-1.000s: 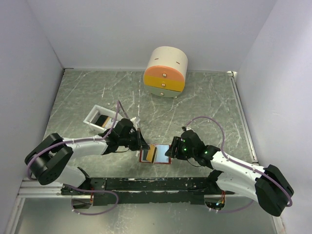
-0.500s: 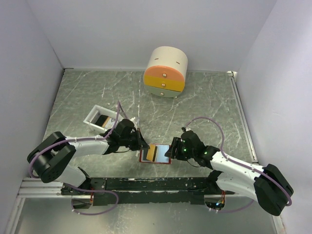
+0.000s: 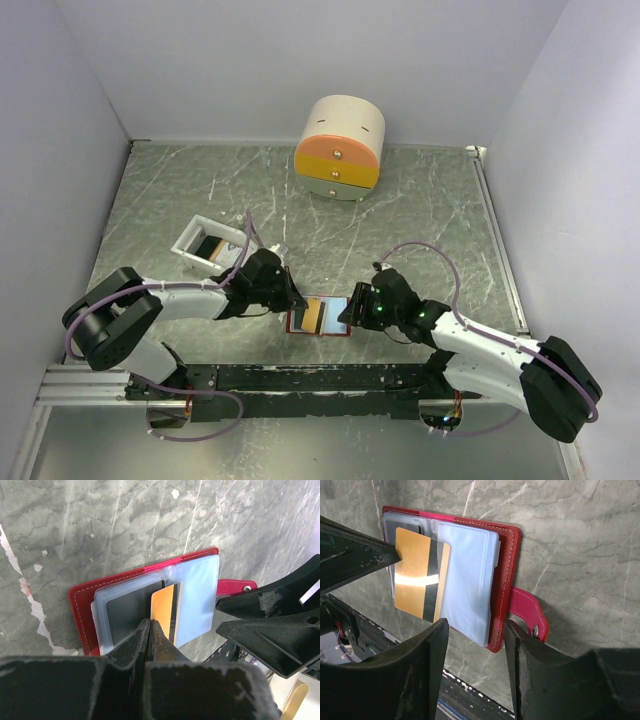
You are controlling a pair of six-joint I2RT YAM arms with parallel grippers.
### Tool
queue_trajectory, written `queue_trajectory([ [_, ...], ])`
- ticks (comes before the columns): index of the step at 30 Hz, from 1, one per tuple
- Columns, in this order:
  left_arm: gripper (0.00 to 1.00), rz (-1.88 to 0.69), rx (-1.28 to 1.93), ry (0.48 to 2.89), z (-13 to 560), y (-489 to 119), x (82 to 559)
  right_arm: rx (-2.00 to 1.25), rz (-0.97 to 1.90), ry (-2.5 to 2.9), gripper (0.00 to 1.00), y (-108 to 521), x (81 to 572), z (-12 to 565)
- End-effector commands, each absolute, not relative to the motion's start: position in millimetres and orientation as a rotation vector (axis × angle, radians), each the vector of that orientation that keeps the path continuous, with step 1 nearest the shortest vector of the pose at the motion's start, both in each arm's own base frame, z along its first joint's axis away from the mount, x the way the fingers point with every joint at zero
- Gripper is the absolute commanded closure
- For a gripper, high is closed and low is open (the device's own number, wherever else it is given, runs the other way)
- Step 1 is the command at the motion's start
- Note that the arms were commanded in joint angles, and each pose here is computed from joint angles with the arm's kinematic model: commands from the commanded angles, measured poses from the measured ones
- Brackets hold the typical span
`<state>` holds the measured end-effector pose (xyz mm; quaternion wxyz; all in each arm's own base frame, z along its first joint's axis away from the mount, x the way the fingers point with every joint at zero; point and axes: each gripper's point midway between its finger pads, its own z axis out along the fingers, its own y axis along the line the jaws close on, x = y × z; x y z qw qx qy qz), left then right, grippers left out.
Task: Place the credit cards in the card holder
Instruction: Insert the credit card into the card holder.
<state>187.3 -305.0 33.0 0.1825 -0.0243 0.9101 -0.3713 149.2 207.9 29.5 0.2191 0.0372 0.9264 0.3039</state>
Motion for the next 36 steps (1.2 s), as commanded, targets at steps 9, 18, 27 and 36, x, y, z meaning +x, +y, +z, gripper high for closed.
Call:
queue_trajectory([
  [9, 0.93, -0.941, -0.158, 2.497, 35.6, -300.2, 203.8, 0.114, 0.875, 2.563, 0.52, 210.3, 145.4, 26.1],
  [18, 0.93, -0.925, -0.181, 2.483, 36.2, -303.5, 203.6, 0.119, 0.889, 2.562, 0.52, 211.7, 144.5, 25.5],
  [27, 0.93, -0.911, -0.213, 2.471, 34.8, -316.9, 195.4, 0.186, 0.925, 2.575, 0.53, 211.2, 138.4, 22.8],
  [36, 0.93, -0.943, -0.257, 2.457, 36.7, -326.7, 189.8, 0.225, 0.987, 2.565, 0.56, 214.9, 134.9, 20.4],
])
